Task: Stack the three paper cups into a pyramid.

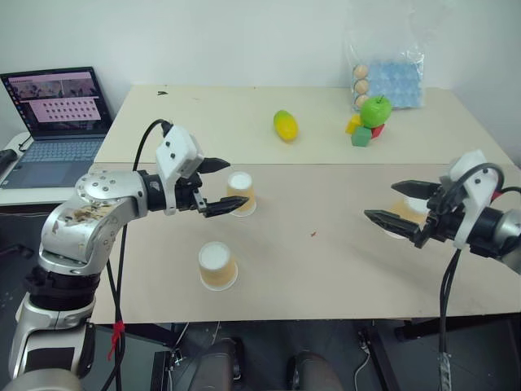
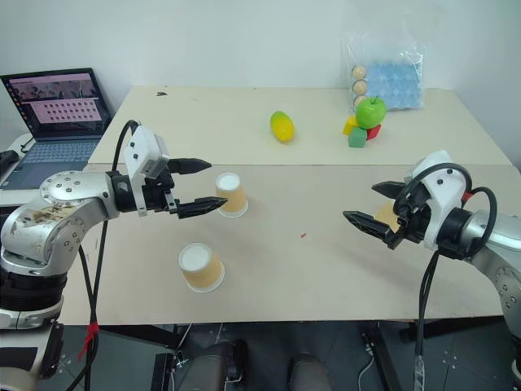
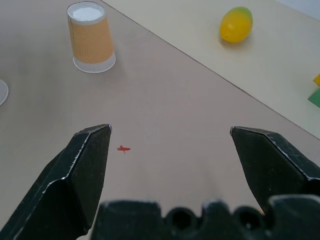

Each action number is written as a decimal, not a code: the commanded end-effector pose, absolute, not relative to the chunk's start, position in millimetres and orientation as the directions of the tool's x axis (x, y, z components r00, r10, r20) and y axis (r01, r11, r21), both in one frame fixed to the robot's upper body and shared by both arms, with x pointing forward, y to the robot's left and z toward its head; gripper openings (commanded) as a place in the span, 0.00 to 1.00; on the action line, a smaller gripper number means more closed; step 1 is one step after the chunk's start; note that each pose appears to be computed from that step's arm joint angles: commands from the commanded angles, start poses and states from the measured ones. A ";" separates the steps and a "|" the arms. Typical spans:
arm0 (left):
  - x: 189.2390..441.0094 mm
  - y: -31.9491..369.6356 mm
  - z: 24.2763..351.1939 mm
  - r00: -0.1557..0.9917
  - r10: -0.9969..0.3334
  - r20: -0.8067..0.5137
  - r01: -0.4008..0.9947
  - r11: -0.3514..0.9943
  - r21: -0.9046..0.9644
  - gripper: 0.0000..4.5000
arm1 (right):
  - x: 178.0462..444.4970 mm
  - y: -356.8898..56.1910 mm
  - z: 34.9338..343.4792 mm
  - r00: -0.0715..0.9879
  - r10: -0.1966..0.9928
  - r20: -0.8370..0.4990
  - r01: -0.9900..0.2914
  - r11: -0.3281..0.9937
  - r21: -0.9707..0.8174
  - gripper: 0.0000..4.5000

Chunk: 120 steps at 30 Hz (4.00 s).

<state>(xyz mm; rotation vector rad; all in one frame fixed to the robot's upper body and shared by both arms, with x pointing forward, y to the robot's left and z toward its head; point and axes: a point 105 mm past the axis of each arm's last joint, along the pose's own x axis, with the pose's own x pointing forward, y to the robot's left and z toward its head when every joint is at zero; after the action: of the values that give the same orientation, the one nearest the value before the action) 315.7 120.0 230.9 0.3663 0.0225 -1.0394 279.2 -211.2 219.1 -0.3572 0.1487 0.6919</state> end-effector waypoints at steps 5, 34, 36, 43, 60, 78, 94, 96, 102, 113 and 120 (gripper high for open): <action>315.9 102.9 251.9 0.462 -0.879 -0.114 0.861 0.415 0.293 1.00 | 264.9 -203.9 237.2 0.771 0.598 -0.222 -0.636 0.698 -0.330 0.99; 321.2 118.1 278.7 0.468 -0.869 -0.163 0.867 0.415 0.275 1.00 | 236.8 -175.5 234.0 0.721 0.679 -0.135 -0.692 0.701 -0.170 0.99; 327.4 144.2 262.9 0.541 -0.812 -0.219 0.833 0.483 0.270 1.00 | 241.2 -170.7 231.9 0.685 0.712 -0.156 -0.728 0.665 -0.167 0.99; 337.1 183.3 204.6 0.662 -0.684 -0.307 0.749 0.606 0.267 1.00 | 256.4 -167.7 227.9 0.653 0.734 -0.185 -0.757 0.628 -0.179 0.99; 346.1 177.2 172.6 0.737 -0.647 -0.197 0.675 0.689 0.264 1.00 | 264.1 -164.8 229.5 0.664 0.728 -0.172 -0.747 0.636 -0.192 0.99; 390.4 120.4 166.9 0.691 -0.708 -0.148 0.714 0.636 0.291 1.00 | 260.1 -165.8 232.0 0.707 0.693 -0.142 -0.705 0.677 -0.211 0.99; 394.5 102.0 170.2 0.669 -0.735 -0.111 0.732 0.625 0.270 0.79 | 260.7 -169.1 230.7 0.725 0.675 -0.137 -0.686 0.694 -0.217 1.00; 394.7 101.9 172.0 0.671 -0.735 -0.101 0.729 0.629 0.268 0.63 | 260.8 -169.6 229.9 0.726 0.673 -0.140 -0.686 0.695 -0.216 1.00; 396.3 100.3 186.0 0.679 -0.731 -0.071 0.715 0.636 0.291 0.48 | 261.3 -169.2 229.9 0.723 0.676 -0.142 -0.689 0.692 -0.217 1.00; 374.3 52.8 236.9 0.467 -0.882 -0.061 0.844 0.424 0.330 0.48 | 261.8 -166.6 227.4 0.727 0.673 -0.132 -0.684 0.698 -0.212 1.00; 358.6 21.2 209.5 0.298 -0.938 -0.179 0.914 0.226 0.337 0.48 | 257.6 -165.2 225.7 0.746 0.656 -0.111 -0.663 0.718 -0.210 1.00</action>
<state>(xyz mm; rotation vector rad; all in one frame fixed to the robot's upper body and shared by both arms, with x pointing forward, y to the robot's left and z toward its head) 365.7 31.9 203.8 0.3752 -0.0273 -1.2174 261.3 -165.5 209.5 -0.2141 0.1131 0.7477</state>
